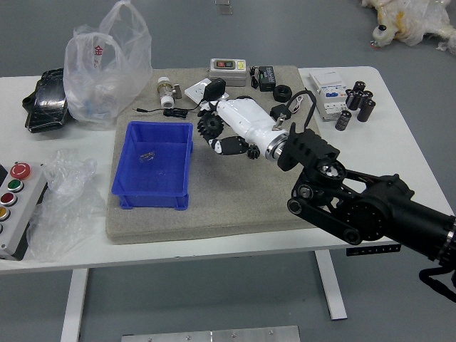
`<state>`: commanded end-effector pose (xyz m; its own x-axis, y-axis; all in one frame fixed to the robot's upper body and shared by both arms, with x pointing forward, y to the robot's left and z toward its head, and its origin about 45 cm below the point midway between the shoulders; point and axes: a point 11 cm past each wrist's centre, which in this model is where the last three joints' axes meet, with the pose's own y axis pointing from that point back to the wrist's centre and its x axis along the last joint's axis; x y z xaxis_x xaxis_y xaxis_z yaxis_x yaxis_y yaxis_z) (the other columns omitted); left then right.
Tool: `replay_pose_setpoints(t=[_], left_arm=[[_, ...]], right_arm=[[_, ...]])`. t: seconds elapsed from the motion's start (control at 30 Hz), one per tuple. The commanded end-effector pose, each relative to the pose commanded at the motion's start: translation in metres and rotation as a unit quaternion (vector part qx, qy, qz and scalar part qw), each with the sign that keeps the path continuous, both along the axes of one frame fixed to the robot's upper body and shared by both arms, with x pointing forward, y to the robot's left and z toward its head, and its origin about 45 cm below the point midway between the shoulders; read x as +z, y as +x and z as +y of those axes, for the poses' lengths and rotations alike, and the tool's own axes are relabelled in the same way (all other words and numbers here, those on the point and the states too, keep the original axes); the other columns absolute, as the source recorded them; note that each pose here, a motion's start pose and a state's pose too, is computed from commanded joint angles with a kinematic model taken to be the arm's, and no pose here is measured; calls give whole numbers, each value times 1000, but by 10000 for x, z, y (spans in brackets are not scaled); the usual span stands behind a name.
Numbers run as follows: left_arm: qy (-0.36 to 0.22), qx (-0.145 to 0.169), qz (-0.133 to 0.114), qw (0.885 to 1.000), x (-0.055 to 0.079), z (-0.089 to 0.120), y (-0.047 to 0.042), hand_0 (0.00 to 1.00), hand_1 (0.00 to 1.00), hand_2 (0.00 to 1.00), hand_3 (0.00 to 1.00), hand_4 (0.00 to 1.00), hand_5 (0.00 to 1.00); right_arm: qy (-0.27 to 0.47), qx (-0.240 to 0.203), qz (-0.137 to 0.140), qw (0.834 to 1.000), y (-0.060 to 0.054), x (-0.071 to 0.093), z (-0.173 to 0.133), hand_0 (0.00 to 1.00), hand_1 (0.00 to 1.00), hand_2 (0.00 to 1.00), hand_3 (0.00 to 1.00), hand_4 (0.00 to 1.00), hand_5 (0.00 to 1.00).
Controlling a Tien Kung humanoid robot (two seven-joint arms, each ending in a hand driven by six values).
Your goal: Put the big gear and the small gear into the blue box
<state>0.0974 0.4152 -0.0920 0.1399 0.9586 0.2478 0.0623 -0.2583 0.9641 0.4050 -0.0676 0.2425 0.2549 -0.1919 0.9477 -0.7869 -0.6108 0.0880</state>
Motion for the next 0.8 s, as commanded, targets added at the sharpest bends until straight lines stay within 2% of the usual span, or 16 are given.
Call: replay_pose_setpoints(t=[0.13, 0.17, 0.33, 0.37, 0.53, 0.57, 0.73, 0.77, 0.8], left_arm=[[1, -1, 2, 1000, 6, 15, -4, 717, 669, 661, 805, 728, 436], [1, -1, 2, 1000, 7, 17, -3, 717, 669, 661, 805, 728, 436], [2, -1, 3, 1000, 10, 20, -1, 717, 669, 661, 805, 728, 436], [2, -1, 4, 1000, 10, 20, 0, 717, 669, 661, 804, 728, 437], [2, -2, 3, 1000, 13, 22, 9, 717, 669, 661, 804, 728, 437], [2, -3, 3, 1000, 13, 22, 10, 717, 669, 660, 805, 728, 437], [2, -4, 2, 1000, 14, 20, 17, 717, 669, 660, 805, 728, 437], [2, -4, 2, 1000, 14, 19, 20, 717, 669, 660, 804, 728, 437], [1, -4, 2, 1000, 14, 17, 23, 717, 669, 660, 804, 728, 437]], right_arm=[[-21, 49, -5, 999, -143, 17, 329, 364, 531, 337, 384, 33, 2], [-27, 56, -6, 998, -160, 10, 374, 382, 548, 438, 432, 102, 2], [-47, 74, -10, 996, -206, -44, 510, 382, 548, 438, 432, 102, 2], [-49, 76, -10, 996, -213, -57, 522, 396, 569, 531, 512, 148, 2], [-54, 83, -1, 995, -250, -157, 553, 396, 569, 531, 512, 148, 2], [-54, 84, 0, 995, -256, -171, 555, 439, 647, 634, 628, 193, 182], [-67, 81, 11, 994, -262, -259, 538, 439, 647, 634, 628, 193, 182], [-71, 78, 14, 994, -259, -282, 527, 484, 747, 779, 723, 392, 156], [-77, 75, 17, 994, -254, -309, 511, 484, 747, 779, 723, 392, 156]])
